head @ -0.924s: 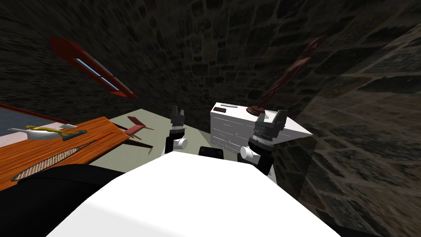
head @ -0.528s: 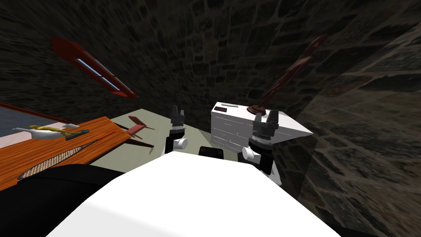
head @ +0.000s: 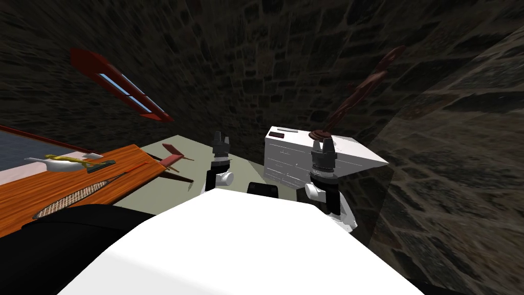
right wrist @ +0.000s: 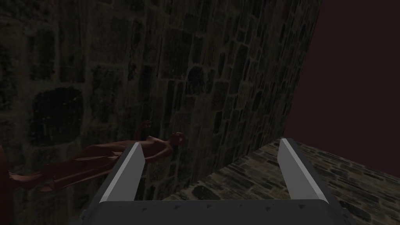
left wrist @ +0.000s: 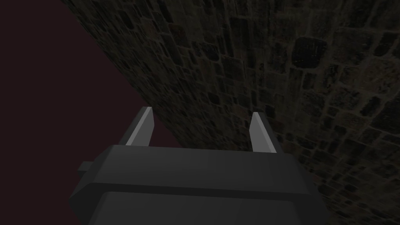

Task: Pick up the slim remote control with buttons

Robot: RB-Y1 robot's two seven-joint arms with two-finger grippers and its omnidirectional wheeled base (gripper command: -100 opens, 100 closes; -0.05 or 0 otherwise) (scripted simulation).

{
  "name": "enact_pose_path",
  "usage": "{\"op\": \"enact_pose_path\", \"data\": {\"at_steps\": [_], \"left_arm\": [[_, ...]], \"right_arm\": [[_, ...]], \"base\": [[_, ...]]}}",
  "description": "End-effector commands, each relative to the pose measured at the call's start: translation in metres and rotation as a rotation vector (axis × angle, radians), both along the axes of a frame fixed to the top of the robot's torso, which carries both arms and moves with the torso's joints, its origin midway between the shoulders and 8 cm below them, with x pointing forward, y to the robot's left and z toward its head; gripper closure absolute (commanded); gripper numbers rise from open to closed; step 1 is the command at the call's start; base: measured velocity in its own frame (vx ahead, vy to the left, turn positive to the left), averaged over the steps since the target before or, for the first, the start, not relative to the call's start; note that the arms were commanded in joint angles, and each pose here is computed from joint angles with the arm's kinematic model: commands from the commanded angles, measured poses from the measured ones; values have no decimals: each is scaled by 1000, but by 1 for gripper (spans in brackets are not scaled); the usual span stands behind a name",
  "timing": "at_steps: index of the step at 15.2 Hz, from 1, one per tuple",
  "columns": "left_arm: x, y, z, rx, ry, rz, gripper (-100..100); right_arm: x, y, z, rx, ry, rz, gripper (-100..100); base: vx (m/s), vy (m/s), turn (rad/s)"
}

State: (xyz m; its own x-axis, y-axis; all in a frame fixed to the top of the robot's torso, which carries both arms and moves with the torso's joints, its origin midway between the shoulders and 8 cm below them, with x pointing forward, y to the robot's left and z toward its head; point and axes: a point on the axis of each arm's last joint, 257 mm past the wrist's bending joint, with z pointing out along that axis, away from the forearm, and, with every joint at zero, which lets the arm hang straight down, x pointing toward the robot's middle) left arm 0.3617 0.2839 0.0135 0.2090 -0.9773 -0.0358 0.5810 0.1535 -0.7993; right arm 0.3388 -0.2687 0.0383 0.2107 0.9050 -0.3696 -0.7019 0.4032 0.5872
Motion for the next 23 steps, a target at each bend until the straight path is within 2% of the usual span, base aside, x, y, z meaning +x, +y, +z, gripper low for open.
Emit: {"op": "enact_pose_path", "data": {"at_steps": [1,13,14,15,23], "left_arm": [[0,0,0,0,0,0,0],[0,0,0,0,0,0,0],[0,0,0,0,0,0,0],[0,0,0,0,0,0,0],[0,0,0,0,0,0,0]], "right_arm": [[0,3,-2,-30,3,12,-100],[14,23,-32,-331,38,112,-100],[14,24,-32,-332,38,113,-100],[17,24,-40,-383,42,125,-100],[23,26,-60,-577,61,182,-100]], "base": [[-35,33,0],[-49,49,8],[-26,37,-3],[-42,55,15],[-44,56,14]]}}
